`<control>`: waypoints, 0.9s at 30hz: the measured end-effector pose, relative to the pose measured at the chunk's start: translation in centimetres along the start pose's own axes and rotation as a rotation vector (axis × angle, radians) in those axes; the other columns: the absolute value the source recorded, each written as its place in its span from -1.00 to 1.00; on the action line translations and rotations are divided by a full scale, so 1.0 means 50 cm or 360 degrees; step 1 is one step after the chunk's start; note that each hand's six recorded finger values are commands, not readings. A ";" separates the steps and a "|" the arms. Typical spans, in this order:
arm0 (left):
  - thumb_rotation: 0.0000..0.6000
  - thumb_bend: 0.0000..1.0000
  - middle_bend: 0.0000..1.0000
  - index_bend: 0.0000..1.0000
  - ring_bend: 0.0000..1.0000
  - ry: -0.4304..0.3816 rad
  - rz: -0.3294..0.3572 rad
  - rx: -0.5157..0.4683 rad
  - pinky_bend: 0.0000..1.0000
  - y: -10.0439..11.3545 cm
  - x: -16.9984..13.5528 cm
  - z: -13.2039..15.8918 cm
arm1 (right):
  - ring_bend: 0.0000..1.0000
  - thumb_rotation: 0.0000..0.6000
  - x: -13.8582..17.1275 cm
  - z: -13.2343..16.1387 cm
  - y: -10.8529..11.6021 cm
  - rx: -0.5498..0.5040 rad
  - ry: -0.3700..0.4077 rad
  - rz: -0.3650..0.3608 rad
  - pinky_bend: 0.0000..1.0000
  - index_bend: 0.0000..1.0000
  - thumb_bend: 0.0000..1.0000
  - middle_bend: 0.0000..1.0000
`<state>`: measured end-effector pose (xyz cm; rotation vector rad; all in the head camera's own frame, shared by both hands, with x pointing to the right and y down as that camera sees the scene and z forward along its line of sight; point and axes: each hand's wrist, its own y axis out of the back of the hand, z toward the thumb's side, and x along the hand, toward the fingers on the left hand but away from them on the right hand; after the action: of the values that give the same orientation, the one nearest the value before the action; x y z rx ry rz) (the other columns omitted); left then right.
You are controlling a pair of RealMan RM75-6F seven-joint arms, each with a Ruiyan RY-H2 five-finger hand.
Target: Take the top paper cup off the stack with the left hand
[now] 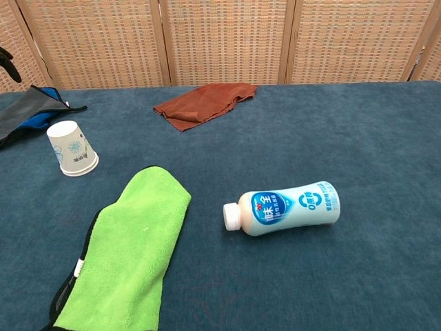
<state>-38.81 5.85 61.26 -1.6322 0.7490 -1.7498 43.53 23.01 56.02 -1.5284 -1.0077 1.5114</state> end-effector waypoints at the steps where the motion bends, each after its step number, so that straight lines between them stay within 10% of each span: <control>1: 1.00 -0.53 -1.00 -0.53 -1.00 0.0001 -0.0010 0.0006 -1.00 -0.002 0.006 0.005 | -1.00 1.00 0.000 0.000 -0.001 0.0000 0.0001 0.0002 -1.00 -1.00 -0.77 -1.00; 27: 1.00 -0.53 -1.00 -0.42 -1.00 0.0035 -0.0073 0.0038 -1.00 -0.053 0.084 0.067 | -1.00 1.00 -0.005 -0.002 -0.004 -0.0026 0.0006 0.0013 -1.00 -1.00 -0.77 -1.00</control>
<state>-35.83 4.38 66.25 -1.6285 0.7035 -1.8050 43.63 22.85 56.30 -1.5480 -1.0149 1.5092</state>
